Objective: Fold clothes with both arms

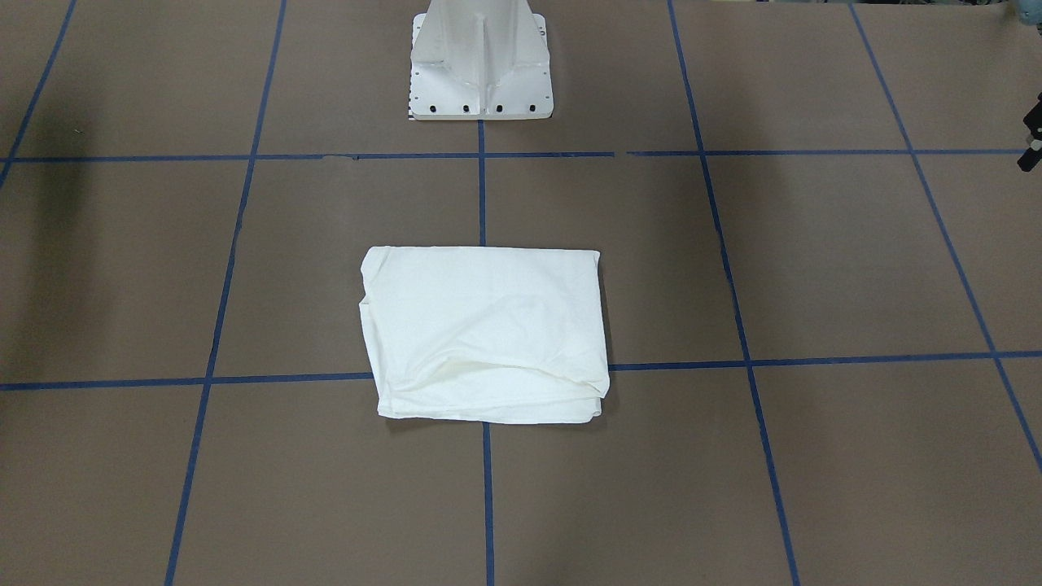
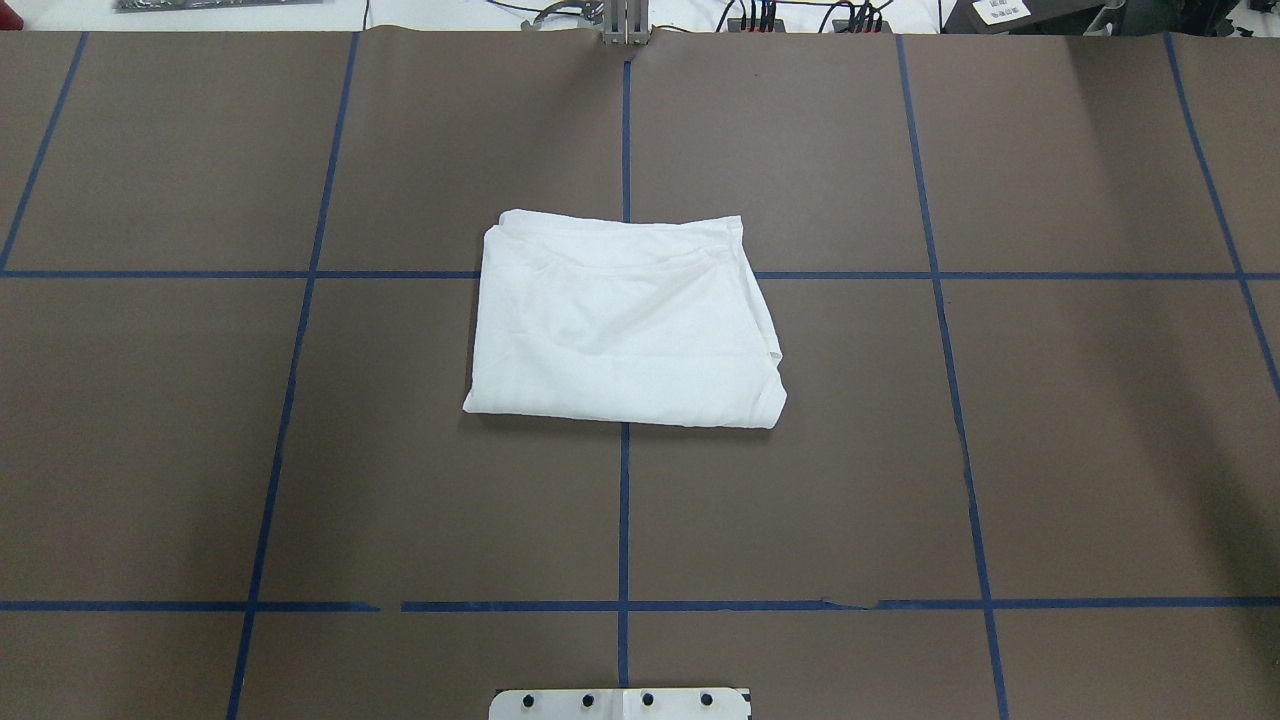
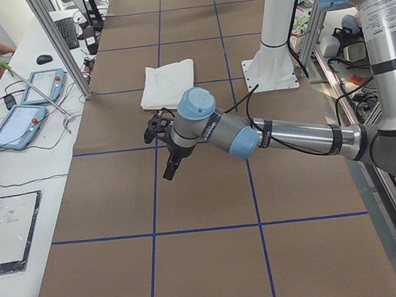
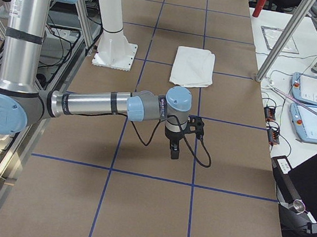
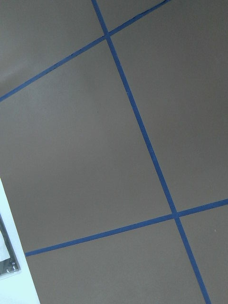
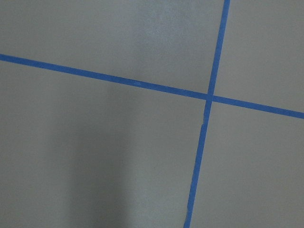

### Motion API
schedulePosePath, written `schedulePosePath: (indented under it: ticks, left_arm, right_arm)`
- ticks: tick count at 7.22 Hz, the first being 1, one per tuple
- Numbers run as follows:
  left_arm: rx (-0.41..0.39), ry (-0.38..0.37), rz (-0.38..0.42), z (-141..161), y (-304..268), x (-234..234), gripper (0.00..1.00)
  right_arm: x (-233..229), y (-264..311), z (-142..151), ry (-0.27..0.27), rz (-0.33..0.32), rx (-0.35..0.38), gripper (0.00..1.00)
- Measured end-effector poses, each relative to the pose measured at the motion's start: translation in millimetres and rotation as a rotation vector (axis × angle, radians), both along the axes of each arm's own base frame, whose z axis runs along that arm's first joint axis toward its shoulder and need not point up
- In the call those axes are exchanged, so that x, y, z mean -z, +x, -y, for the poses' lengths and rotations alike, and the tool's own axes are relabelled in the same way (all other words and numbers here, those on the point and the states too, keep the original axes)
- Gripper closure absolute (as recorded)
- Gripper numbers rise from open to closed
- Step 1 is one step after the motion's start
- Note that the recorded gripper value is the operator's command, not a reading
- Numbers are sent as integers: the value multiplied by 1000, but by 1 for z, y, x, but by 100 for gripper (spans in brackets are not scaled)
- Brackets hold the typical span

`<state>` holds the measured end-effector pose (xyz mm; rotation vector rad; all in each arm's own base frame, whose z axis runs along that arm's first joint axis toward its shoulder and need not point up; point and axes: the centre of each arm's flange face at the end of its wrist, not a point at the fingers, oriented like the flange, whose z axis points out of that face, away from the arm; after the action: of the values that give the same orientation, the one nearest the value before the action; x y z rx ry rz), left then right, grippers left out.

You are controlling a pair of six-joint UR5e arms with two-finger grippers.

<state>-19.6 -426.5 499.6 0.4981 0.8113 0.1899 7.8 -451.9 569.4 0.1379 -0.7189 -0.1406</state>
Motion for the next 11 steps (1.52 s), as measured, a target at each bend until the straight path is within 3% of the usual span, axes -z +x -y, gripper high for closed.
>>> schedulePosePath:
  ticks: [11]
  left_arm:
    - [-5,16,-3,-9,1,9,1]
  right_arm:
    - [13,-2,-19,10,18,12,0]
